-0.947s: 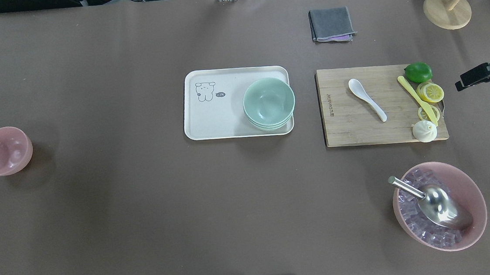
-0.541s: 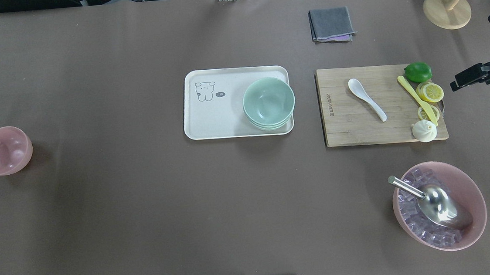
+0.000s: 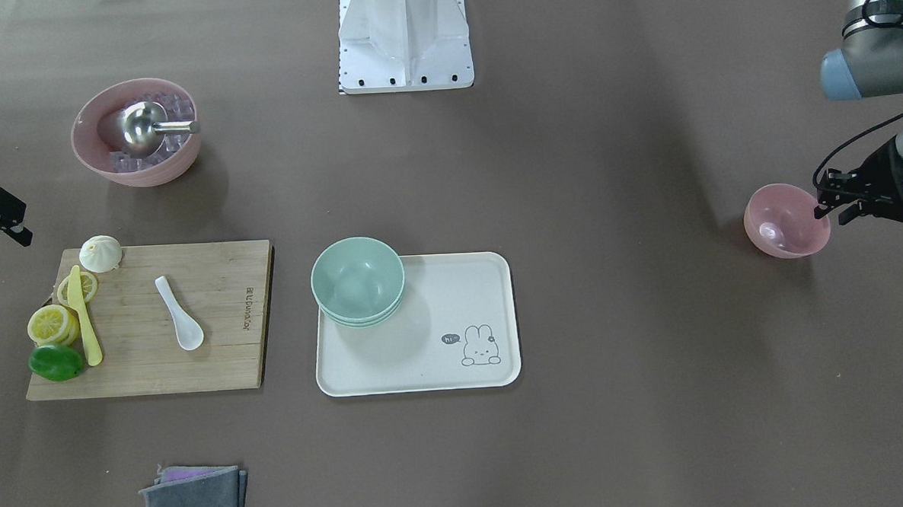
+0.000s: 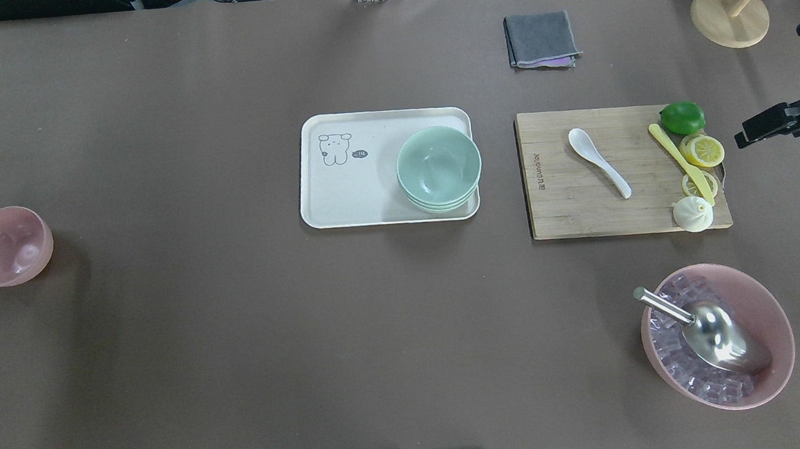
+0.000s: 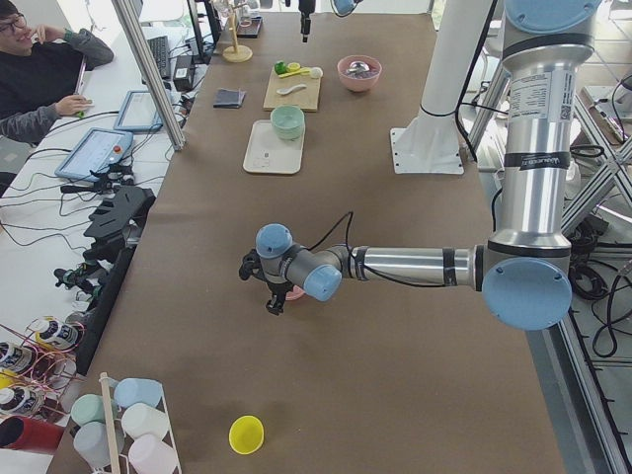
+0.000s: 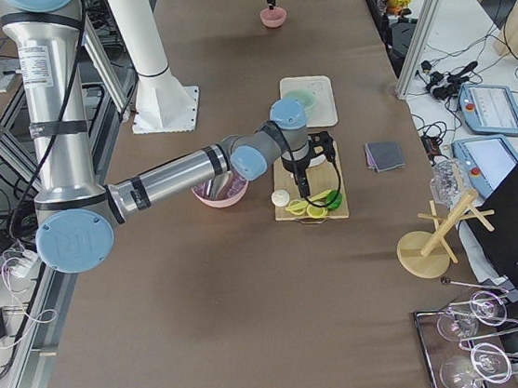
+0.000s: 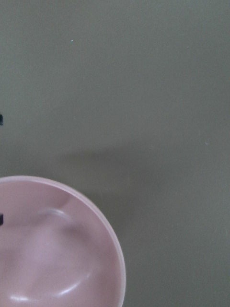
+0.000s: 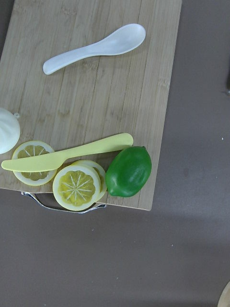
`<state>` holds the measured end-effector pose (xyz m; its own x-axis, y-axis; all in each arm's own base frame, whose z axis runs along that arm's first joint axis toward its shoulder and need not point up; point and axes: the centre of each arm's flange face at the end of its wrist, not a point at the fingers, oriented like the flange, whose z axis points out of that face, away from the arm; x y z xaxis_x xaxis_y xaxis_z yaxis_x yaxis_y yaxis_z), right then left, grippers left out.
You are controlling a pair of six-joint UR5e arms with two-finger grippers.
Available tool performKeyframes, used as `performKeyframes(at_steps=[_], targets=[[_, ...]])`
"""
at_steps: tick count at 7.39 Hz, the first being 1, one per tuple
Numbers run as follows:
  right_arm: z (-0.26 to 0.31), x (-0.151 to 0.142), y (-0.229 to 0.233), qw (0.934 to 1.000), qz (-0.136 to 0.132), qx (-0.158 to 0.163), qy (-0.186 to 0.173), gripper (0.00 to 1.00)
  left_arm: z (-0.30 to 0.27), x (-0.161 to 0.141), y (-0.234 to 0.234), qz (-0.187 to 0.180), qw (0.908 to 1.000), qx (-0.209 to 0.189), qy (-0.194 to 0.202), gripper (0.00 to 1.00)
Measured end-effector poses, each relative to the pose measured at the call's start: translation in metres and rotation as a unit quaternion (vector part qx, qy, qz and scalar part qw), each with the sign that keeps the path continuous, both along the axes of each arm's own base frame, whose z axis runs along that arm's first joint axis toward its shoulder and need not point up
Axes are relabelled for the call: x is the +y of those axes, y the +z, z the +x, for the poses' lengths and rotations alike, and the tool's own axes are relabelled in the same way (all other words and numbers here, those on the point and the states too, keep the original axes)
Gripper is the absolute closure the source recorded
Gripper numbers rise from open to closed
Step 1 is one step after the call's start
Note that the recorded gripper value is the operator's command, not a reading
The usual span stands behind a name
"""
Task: Stack pink bowl on green and place spoon
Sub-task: 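Lower the left gripper onto the rim of the pink bowl and grasp it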
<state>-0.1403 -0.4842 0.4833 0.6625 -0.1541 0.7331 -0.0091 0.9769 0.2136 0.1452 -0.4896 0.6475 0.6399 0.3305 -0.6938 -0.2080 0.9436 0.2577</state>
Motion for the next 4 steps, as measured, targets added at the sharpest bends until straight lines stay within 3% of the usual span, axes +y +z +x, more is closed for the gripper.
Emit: performKeyframes(at_steps=[4], targets=[[0.000,0.000,-0.001,1.0000,0.000,-0.001,0.000,0.00,0.001,-0.001,-0.019,-0.020,0.9992,0.011,-0.032,1.00]])
